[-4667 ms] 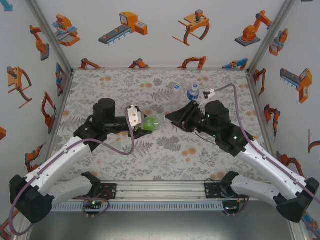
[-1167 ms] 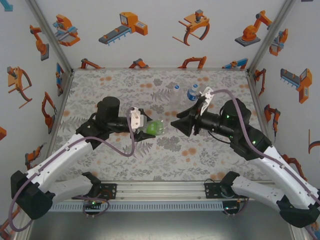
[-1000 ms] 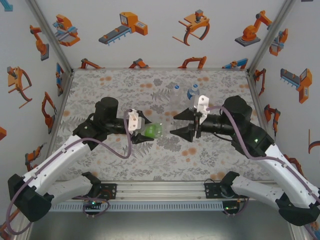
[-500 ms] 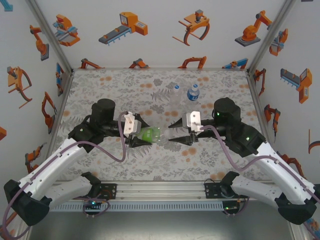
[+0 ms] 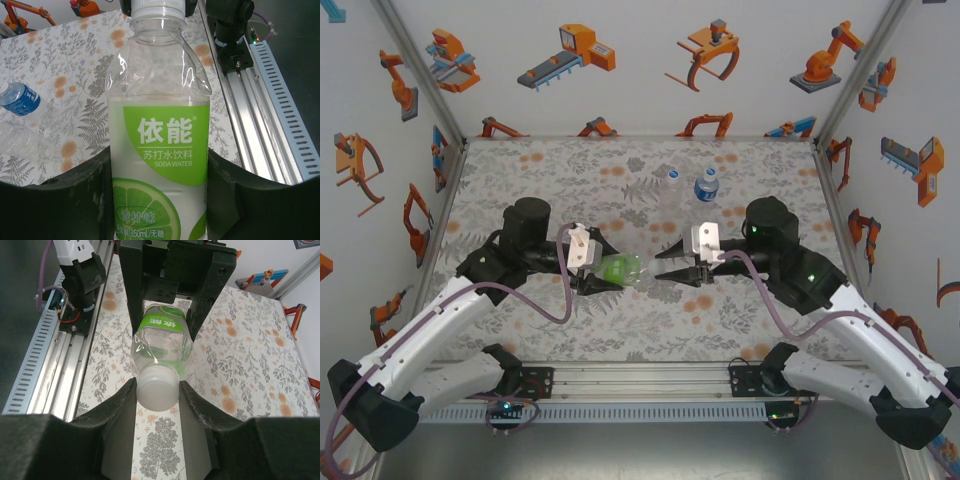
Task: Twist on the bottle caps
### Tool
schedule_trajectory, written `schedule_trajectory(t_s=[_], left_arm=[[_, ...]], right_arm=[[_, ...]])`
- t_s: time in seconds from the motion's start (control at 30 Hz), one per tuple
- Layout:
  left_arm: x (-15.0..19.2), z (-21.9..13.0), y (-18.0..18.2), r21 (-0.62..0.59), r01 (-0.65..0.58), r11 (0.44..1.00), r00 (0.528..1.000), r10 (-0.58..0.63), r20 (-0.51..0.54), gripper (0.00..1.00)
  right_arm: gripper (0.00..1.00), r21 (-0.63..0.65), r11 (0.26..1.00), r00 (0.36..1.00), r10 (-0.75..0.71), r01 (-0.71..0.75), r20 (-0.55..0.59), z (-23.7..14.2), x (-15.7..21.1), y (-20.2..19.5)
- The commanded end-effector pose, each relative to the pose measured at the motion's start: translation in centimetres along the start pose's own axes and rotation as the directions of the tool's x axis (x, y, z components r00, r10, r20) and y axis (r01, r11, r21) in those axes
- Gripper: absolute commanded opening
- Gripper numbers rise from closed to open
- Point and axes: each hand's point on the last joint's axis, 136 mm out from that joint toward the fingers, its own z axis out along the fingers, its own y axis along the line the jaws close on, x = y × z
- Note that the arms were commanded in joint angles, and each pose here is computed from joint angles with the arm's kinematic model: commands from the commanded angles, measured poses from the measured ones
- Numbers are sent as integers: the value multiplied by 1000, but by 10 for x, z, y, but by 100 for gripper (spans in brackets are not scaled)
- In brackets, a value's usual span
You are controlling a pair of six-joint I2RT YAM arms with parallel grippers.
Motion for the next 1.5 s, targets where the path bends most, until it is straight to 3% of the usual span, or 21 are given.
schedule_trajectory(t_s=[0.0, 0.1, 0.17, 0.3, 0.37, 0.53, 0.63, 0.77, 0.83, 0.9, 1.03, 1.2, 1.47], left_arm=[[-22, -6, -2, 13, -61, 998, 997, 60, 50, 0], [-20, -4, 6, -22, -57, 998, 998, 58, 39, 0], [-18, -3, 13, -58, -65, 996, 997, 67, 33, 0], [-19, -1, 24, -105, -89, 991, 995, 94, 44, 0], [-18, 2, 28, -111, -94, 989, 994, 99, 46, 0], [-14, 6, 37, -125, -86, 988, 995, 92, 37, 0], [-9, 8, 44, -152, -78, 985, 996, 82, 18, 0], [-3, 9, 50, -175, -70, 982, 998, 70, -7, 0], [1, 10, 51, -181, -66, 981, 998, 62, -24, 0], [5, 10, 53, -188, -53, 981, 998, 47, -39, 0], [9, 10, 57, -210, -34, 977, 998, 23, -52, 0], [11, 13, 64, -233, -4, 973, 999, -8, -52, 0], [20, 12, 83, -343, 53, 938, 993, -85, -80, 0]], right_arm=[[17, 79, 995, 998, 61, -62, 15, 1, -2, -15], [0, 225, 936, 963, 264, -270, 56, -1, 5, -42], [0, 318, 835, 893, 433, -450, 124, -4, 13, -60], [0, 363, 581, 678, 690, -728, 255, -8, 33, -76], [0, 357, 425, 535, 785, -832, 312, -9, 44, -79], [0, 318, 141, 269, 873, -937, 406, -11, 61, -82], [0, 280, 36, 164, 879, -959, 448, -10, 67, -84], [0, 277, -27, 119, 861, -960, 495, -13, 74, -89], [21, 280, -44, 108, 857, -959, 504, -14, 78, -90], [35, 274, -49, 101, 855, -961, 508, -12, 78, -92], [50, 242, -61, 79, 845, -968, 528, -7, 78, -100], [51, 196, -70, 55, 821, -978, 568, 0, 82, -111], [37, 212, -113, 44, 783, -971, 621, -4, 100, -117]])
